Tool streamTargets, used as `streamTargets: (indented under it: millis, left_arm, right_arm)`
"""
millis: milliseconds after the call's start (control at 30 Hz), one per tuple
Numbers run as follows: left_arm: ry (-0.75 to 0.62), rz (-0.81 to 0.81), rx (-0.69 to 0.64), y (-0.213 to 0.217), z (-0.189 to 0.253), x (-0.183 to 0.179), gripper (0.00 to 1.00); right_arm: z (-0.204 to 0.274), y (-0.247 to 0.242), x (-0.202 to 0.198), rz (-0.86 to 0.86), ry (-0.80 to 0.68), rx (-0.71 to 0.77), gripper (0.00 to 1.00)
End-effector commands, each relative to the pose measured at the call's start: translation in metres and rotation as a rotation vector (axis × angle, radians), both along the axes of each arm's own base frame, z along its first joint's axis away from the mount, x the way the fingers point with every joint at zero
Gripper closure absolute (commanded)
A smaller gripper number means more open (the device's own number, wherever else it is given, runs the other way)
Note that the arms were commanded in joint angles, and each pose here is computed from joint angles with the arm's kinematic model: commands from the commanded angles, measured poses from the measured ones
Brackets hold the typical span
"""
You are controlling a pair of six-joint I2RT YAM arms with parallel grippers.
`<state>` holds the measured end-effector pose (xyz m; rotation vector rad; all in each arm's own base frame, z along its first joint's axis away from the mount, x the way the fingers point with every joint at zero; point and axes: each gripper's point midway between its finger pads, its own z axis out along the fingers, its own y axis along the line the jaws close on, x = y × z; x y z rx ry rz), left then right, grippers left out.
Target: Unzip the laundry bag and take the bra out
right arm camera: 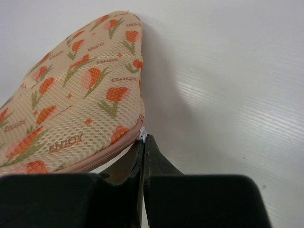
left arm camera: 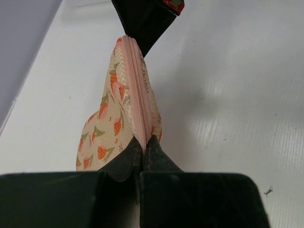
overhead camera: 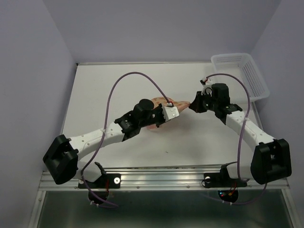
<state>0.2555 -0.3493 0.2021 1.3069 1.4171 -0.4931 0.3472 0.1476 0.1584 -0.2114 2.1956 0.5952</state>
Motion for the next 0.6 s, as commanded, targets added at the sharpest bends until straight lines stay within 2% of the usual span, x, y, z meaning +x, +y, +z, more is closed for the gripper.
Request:
streamTargets:
  millis: [0, 67, 333, 567]
  left_arm:
    - [-0.150, -0.054, -0.165, 0.000, 0.064, -0.007, 1.00]
    - [-0.152, -0.059, -0.176, 0.002, 0.067, -0.009, 1.00]
    - [-0.157, -0.071, -0.196, 0.004, 0.071, -0.013, 1.00]
    - [-0.185, -0.080, -0.211, 0.011, 0.079, -0.019, 1.00]
  right_arm:
    - [-0.007, 0.013, 0.006, 0.148, -0.096, 0.043, 0.99]
    - [-0.025, 0.020, -0.001, 0.204, -0.053, 0.061, 0.99]
    - [-0.030, 0.048, -0.014, 0.436, -0.191, 0.154, 0.99]
    - [-0.045, 0.039, 0.001, 0.347, -0.164, 0.110, 0.99]
